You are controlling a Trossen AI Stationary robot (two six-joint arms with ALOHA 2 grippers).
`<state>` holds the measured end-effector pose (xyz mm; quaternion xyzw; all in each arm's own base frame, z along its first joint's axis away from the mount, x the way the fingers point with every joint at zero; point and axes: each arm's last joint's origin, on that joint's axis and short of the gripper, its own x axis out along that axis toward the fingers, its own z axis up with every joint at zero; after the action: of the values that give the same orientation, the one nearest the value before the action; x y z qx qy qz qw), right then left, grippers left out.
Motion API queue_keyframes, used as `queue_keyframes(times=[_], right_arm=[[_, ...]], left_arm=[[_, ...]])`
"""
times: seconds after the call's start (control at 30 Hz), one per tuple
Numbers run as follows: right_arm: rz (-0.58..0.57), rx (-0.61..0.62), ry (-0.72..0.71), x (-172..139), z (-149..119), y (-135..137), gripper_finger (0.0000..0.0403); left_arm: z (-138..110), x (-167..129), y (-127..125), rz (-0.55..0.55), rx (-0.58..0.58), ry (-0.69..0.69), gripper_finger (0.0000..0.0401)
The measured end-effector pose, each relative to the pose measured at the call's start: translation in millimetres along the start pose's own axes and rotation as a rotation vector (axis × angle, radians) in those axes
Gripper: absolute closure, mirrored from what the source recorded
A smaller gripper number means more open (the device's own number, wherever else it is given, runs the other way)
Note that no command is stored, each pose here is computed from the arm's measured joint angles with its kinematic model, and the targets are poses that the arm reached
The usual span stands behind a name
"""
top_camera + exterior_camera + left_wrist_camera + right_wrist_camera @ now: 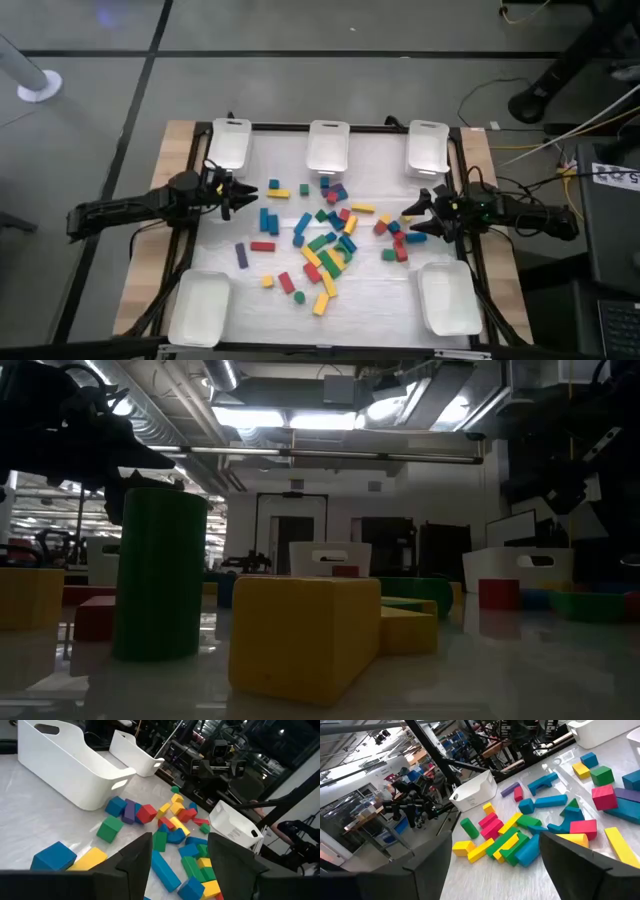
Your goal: Sort blocks
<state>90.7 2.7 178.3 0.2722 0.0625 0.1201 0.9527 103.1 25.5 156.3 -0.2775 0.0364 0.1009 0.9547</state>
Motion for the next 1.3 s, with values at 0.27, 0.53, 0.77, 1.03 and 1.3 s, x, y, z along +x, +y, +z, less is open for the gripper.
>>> queue_keyframes(times=[0.27, 0.53, 0.77, 1.03, 1.3], right_arm=[[0.0, 0.0, 0.0, 0.0, 0.0, 0.0, 0.0107], [0.0, 0.0, 0.0, 0.0, 0.0, 0.0, 0.0107], [0.0, 0.0, -0.001, 0.0, 0.1, 0.1, 0.0107], [-0.007, -0.008, -0.018, 0.0, 1.3, 0.3, 0.0107], [-0.153, -0.058, -0.113, -0.6, 4.9, -3.3, 0.0107]], left_arm=[[0.0, 0.0, 0.0, 0.0, 0.0, 0.0, 0.0219], [0.1, 0.0, -0.1, 0.0, 0.0, 0.0, 0.0219], [0.0, 0.0, 0.0, 0.0, 0.0, 0.0, 0.0219], [0.1, 0.0, 0.0, 0.0, 0.0, 0.0, 0.0219], [0.1, 0.0, 0.0, 0.0, 0.0, 0.0, 0.0219]])
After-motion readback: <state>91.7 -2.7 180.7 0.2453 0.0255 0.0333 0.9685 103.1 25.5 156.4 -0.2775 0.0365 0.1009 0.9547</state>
